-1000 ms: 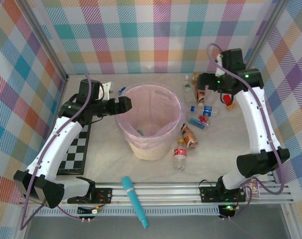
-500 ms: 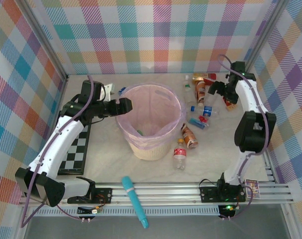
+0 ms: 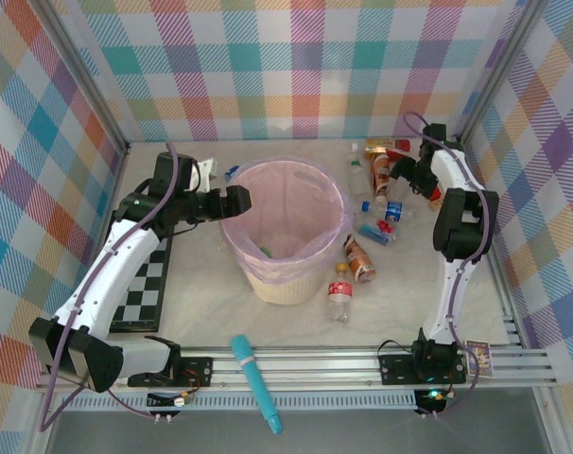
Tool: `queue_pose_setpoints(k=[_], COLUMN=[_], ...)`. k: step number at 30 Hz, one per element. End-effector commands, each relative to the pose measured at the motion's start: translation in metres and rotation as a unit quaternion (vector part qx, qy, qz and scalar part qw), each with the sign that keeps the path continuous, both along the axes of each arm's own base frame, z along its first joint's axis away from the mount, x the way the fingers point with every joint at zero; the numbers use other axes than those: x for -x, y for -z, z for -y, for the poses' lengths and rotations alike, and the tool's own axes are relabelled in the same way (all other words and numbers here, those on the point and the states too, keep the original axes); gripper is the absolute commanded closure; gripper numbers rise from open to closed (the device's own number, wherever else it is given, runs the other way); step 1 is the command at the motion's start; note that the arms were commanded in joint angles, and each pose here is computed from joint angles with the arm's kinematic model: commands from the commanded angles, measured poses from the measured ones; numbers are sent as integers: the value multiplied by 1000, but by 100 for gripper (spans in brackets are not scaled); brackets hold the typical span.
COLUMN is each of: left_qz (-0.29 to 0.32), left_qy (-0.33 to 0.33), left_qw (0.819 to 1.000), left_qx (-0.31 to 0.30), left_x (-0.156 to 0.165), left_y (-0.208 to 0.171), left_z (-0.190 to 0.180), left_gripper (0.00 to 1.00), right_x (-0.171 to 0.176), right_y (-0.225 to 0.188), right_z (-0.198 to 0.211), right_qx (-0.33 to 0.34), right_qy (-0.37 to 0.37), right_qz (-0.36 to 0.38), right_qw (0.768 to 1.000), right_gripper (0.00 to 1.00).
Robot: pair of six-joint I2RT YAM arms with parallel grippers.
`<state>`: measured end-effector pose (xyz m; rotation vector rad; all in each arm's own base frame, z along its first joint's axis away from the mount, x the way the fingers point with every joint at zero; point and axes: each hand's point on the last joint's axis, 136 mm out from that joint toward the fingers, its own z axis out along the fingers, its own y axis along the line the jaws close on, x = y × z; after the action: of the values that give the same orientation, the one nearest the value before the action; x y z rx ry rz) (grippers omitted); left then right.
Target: Put the plastic bottles in the bin
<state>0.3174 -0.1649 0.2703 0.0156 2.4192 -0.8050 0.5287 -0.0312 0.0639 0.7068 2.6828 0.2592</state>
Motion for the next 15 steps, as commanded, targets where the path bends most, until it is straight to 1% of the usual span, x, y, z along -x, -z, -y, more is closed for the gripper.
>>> queue_pose_setpoints(k=[1,5,8,10,15], left_qz=[-3,-2,1,1,5], left_qy=[0,1,1,1,0], left_qw=[1000,1000,1000,1000,1000], left_qx=[1,1,0,0,1], left_x=[-1,-2,-2,-2,0], left_y=[5,5,3,3,0], left_z=[2,3,2,2,2], left_gripper=[8,8,8,8,8], right_x=[-10,-11,-12,-13,-14], right_y=[8,15,4,-8,-55], right_z=[-5,-5,-3,-2,4], right_qx=[-19,-24,-17,-14,4], right_qy=[11,13,16,14,7], right_qz=[4,-1,14,27,68], right_qw=[1000,1000,1000,999,998], right_gripper=[16,22,29,35,40])
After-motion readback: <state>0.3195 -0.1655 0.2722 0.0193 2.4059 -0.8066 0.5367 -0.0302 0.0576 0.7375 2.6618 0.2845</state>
